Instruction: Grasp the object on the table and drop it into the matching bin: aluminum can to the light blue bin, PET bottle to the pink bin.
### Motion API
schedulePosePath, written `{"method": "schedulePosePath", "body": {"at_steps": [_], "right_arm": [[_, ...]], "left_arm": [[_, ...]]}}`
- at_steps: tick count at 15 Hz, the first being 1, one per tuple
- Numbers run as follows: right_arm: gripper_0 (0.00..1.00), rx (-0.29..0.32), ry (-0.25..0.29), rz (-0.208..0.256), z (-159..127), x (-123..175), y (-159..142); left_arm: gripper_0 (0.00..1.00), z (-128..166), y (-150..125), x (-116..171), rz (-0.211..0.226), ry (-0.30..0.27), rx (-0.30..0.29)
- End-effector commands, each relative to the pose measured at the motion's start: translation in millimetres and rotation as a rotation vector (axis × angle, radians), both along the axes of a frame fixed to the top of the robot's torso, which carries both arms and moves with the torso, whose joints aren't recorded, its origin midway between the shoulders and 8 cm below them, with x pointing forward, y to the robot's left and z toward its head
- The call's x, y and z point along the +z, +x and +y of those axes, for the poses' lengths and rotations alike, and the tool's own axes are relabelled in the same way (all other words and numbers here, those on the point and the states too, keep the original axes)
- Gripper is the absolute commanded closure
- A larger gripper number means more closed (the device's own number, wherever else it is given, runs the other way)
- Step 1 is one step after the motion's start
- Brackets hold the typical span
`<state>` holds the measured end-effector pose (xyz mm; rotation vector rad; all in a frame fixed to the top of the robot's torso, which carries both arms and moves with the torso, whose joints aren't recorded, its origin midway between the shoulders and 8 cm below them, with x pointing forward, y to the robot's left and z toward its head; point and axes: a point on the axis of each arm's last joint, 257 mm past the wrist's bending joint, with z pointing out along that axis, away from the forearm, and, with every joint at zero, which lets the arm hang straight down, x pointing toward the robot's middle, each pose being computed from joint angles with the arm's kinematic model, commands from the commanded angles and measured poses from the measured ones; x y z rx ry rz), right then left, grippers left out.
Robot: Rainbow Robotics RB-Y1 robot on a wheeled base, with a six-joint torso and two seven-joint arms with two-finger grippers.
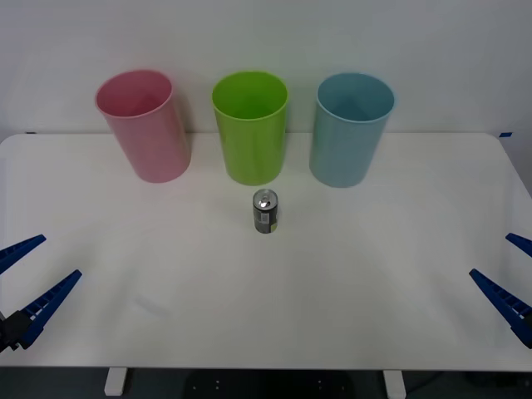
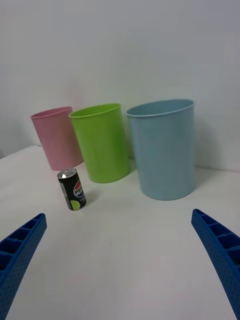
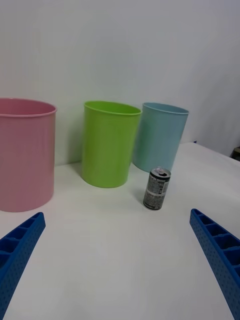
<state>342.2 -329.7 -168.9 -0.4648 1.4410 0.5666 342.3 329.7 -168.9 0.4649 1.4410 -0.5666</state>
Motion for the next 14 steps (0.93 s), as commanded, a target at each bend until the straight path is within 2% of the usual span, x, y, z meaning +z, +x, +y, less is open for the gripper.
{"method": "schedulePosePath", "body": {"at_steps": [1, 2, 6, 14], "right_arm": [[0.00, 0.000, 0.000, 0.000, 0.0, 0.0, 0.0], [0.00, -0.019, 0.005, 0.014, -4.9, -6.3, -3.1], [0.00, -0.023, -0.027, 0.010, -8.8, -3.3, -5.8], [0.00, 0.042, -0.047, 0.029, 22.7, -23.1, 0.6]], "left_arm": [[0.00, 0.0, 0.0, 0.0, 0.000, 0.000, 0.000], [0.00, 0.0, 0.0, 0.0, 0.000, 0.000, 0.000], [0.00, 0.0, 0.0, 0.0, 0.000, 0.000, 0.000], [0.00, 0.0, 0.0, 0.0, 0.000, 0.000, 0.000]]}}
